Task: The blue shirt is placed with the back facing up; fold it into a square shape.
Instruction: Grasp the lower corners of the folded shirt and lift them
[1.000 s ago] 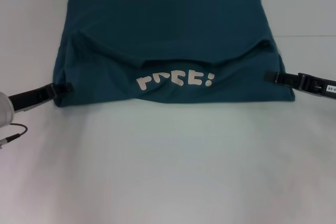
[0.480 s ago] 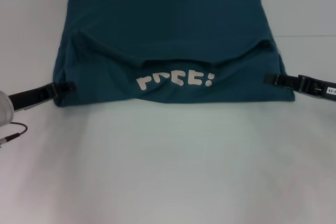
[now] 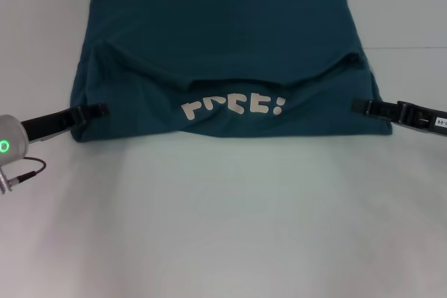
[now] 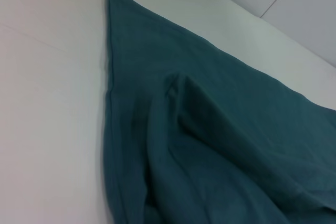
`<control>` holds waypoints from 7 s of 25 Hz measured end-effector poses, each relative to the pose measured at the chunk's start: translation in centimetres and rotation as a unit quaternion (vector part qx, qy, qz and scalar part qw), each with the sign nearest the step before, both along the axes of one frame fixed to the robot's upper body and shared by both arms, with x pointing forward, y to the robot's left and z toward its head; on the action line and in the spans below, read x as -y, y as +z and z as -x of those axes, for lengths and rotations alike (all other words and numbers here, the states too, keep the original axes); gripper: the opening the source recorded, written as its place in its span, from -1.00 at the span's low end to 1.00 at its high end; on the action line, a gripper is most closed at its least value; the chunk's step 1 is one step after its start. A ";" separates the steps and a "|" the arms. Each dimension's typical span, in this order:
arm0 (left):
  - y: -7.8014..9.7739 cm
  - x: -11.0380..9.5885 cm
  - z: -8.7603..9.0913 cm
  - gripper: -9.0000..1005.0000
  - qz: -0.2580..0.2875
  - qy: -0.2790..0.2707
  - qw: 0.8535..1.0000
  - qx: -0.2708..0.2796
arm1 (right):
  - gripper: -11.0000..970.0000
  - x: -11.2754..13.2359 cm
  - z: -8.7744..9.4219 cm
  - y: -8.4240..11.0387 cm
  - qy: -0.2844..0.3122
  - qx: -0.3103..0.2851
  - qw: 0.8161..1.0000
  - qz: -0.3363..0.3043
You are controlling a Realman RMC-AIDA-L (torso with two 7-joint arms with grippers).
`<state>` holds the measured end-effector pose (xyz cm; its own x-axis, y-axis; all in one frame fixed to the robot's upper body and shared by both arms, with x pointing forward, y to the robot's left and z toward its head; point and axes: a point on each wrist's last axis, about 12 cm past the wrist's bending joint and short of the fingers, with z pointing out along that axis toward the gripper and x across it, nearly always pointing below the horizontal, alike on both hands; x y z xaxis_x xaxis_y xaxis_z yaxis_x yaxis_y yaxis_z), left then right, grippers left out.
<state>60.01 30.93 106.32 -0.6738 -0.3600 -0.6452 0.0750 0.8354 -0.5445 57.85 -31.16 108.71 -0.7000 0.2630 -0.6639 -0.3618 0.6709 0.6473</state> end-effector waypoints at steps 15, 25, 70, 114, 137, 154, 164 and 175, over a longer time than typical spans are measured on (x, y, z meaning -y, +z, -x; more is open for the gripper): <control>-1.4 0.8 0.3 0.04 -0.008 0.004 1.000 -0.015 | 0.07 0.3 0.1 0.0 -0.006 0.001 1.000 -0.001; -1.3 0.4 0.2 -0.29 -0.004 0.023 1.000 -0.014 | 0.07 0.7 0.4 -0.3 -0.015 -0.002 1.000 -0.009; 2.5 -2.9 -0.5 -0.97 -0.010 -0.010 1.000 -0.008 | 0.08 2.4 -5.4 4.5 -0.026 -0.119 0.984 0.127; 1.9 -2.2 -0.3 -0.97 -0.003 -0.011 1.000 -0.018 | 0.55 -1.8 -6.7 1.3 -0.038 -0.108 0.971 0.209; 1.9 -1.9 -0.4 -0.97 -0.001 -0.015 1.000 -0.018 | 0.21 -3.0 -6.7 -0.1 -0.053 -0.101 0.969 0.220; 1.7 -1.9 -0.1 -0.97 0.000 -0.020 1.000 -0.020 | -0.87 -2.4 -6.6 0.7 -0.043 -0.111 0.972 0.204; 2.6 -2.0 0.1 -0.97 0.010 -0.051 0.998 -0.021 | -0.91 -1.1 -6.3 2.8 -0.021 -0.113 0.977 0.180; 3.7 -2.3 0.8 -0.97 -0.002 -0.101 0.994 -0.035 | -0.91 -0.7 -5.8 3.6 0.011 -0.126 0.976 0.179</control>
